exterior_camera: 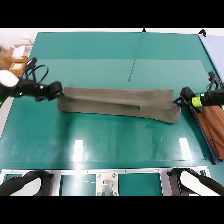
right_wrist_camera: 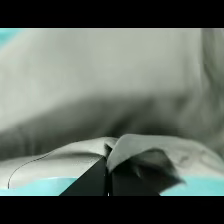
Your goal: Fold the shirts.
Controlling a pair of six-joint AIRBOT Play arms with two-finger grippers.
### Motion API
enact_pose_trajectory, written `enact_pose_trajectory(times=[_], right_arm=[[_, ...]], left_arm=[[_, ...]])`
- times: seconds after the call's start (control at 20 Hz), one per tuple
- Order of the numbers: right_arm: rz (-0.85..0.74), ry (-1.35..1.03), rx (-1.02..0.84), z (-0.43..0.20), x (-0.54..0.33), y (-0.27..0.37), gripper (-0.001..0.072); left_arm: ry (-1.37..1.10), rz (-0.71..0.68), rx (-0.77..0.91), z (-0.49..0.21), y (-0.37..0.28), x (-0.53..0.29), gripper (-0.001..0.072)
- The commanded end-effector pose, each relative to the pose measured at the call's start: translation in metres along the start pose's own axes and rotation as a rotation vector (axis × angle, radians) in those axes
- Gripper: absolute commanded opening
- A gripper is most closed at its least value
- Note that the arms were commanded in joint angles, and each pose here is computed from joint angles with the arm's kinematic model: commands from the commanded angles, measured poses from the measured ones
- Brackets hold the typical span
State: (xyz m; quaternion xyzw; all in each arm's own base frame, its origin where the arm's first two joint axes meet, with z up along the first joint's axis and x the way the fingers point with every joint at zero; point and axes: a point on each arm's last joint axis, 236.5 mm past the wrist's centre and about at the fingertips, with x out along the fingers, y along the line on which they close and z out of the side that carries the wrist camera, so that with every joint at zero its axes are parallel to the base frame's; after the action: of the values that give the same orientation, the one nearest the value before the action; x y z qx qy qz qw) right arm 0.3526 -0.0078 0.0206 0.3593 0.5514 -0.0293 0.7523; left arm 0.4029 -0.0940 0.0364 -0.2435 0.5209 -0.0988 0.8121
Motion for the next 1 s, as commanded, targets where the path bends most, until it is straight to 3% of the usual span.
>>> enact_pose_trajectory(times=[0.0,0.1,0.15,0.2,0.25,0.3,0.35,0.5,0.75,0.8,0.85,0.9,0.95], right_arm=[[0.031,-0.014,-0.001,0.048,0.038,0.013,0.0019],[0.022,-0.024,0.014,0.07,0.069,0.01,0.0043],[0.029,-0.017,0.034,0.079,0.083,0.008,0.0212],[0.028,-0.008,0.044,0.087,0.091,0.005,0.0333],[0.029,-0.01,0.048,0.098,0.091,0.002,0.0341],[0.034,-0.014,0.053,0.108,0.082,0.0,0.0342],[0.041,-0.027,0.02,0.12,0.066,-0.002,0.0355],[0.038,-0.046,-0.052,0.144,0.015,-0.027,0.0549],[0.035,0.093,-0.041,0.109,0.024,-0.087,0.0597],[0.045,0.14,-0.054,0.095,0.039,-0.093,0.0598],[0.068,0.183,-0.065,0.082,0.052,-0.095,0.0598],[0.099,0.22,-0.072,0.071,0.065,-0.096,0.06],[0.147,0.254,-0.078,0.063,0.077,-0.091,0.0609]], left_arm=[[-0.063,-0.063,0.003,0.053,-0.004,0.046,0.0028],[-0.042,-0.067,-0.012,0.062,0.007,0.081,0.0029],[-0.023,-0.061,-0.029,0.061,0.015,0.095,0.0048],[-0.009,-0.053,-0.042,0.059,0.022,0.104,0.0307],[-0.008,-0.049,-0.052,0.06,0.026,0.104,0.0577],[-0.004,-0.051,-0.061,0.063,0.031,0.098,0.0675],[0.014,-0.059,-0.071,0.066,0.034,0.087,0.0659],[0.061,-0.087,-0.09,0.082,0.048,0.038,0.0659],[0.12,-0.107,-0.1,0.086,0.058,-0.004,0.0658],[0.129,-0.111,-0.096,0.083,0.055,-0.003,0.0618],[0.134,-0.116,-0.084,0.082,0.05,-0.001,0.0393],[0.138,-0.124,-0.06,0.081,0.045,0.001,0.0103],[0.141,-0.127,-0.052,0.079,0.041,0.003,0.0035]])
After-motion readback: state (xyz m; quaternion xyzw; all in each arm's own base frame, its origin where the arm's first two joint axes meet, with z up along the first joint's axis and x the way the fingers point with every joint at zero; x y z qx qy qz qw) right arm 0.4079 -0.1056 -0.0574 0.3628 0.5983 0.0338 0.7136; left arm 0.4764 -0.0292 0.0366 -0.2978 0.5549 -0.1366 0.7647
